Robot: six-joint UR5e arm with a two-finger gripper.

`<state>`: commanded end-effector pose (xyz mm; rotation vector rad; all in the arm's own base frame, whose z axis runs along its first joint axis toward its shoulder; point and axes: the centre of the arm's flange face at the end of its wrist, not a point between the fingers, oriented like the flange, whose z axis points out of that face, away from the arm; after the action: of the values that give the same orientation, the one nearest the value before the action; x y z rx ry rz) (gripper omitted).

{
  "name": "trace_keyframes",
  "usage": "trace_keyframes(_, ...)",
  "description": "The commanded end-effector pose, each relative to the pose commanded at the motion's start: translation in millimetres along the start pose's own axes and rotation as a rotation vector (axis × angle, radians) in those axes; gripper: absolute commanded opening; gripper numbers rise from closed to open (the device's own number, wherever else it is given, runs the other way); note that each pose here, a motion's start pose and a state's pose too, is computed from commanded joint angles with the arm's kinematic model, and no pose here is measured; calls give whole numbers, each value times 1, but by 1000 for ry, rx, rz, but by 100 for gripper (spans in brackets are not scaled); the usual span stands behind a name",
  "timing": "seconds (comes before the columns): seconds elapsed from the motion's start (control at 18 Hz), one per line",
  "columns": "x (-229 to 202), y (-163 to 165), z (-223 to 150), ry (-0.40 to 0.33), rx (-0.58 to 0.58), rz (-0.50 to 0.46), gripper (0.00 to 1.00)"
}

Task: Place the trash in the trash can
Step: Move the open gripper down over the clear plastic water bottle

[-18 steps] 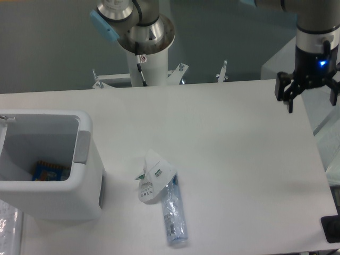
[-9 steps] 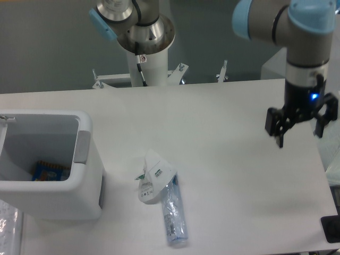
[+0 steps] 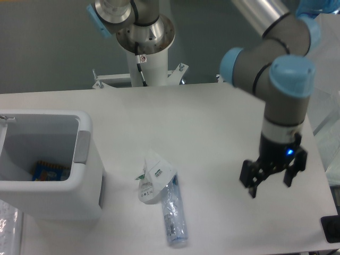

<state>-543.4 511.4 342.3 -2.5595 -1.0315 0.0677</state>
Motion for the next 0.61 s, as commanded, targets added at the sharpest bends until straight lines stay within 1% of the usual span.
trace_keyframes(0.11, 16, 1, 14, -35, -24, 24, 100)
trace_keyframes(0.17, 22, 1, 17, -40, -28, 28, 100)
trace_keyframes(0.28, 35, 1, 25, -31, -34, 26, 100)
trace_keyframes(0.39, 49, 2, 36, -22, -48, 44, 100)
trace_keyframes(0.5, 65, -2, 41, -15, -47, 70, 100)
trace_keyframes(0.61, 86, 2, 56, -3, -64, 105, 100)
